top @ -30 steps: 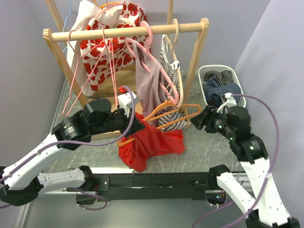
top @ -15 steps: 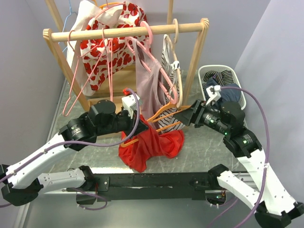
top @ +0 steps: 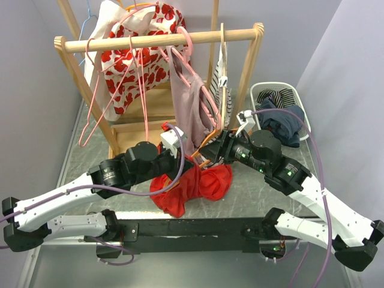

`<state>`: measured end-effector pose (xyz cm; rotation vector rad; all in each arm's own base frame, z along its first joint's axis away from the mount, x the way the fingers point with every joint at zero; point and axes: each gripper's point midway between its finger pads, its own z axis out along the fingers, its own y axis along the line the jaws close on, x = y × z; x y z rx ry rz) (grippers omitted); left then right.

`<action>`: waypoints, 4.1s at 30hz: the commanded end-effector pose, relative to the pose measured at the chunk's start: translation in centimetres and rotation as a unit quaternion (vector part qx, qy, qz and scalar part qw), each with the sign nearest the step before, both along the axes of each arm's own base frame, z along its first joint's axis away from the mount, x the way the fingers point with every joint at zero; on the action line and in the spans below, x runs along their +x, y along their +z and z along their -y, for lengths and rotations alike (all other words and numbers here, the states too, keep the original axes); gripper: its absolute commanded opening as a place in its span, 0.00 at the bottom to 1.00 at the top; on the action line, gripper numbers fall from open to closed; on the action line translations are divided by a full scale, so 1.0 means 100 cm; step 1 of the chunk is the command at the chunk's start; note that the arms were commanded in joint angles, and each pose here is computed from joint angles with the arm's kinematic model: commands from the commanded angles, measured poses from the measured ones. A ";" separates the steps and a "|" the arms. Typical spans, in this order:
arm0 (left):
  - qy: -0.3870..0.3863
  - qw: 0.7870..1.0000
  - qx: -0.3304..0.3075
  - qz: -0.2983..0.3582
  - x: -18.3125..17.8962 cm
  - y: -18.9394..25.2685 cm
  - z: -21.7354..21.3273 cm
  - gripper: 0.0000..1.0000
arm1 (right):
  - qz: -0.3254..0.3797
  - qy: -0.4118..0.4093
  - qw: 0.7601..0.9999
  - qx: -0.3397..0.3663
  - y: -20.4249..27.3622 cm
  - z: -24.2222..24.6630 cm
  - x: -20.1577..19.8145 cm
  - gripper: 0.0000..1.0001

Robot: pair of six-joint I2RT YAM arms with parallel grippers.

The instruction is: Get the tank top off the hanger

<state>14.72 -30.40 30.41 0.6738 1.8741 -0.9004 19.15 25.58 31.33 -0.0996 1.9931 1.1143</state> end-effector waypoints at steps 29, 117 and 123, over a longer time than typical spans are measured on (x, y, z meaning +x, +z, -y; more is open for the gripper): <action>-0.116 0.991 -0.061 -0.009 -0.053 0.018 0.048 0.01 | 0.052 -0.076 0.994 0.056 0.039 0.012 0.003 0.61; -0.051 0.998 -0.043 0.005 -0.031 -0.006 0.040 0.01 | 0.093 -0.155 0.983 -0.027 0.043 0.057 0.015 0.11; -0.040 0.999 0.023 -0.021 -0.041 -0.032 -0.002 0.01 | 0.092 -0.170 0.981 -0.037 0.040 0.064 0.017 0.11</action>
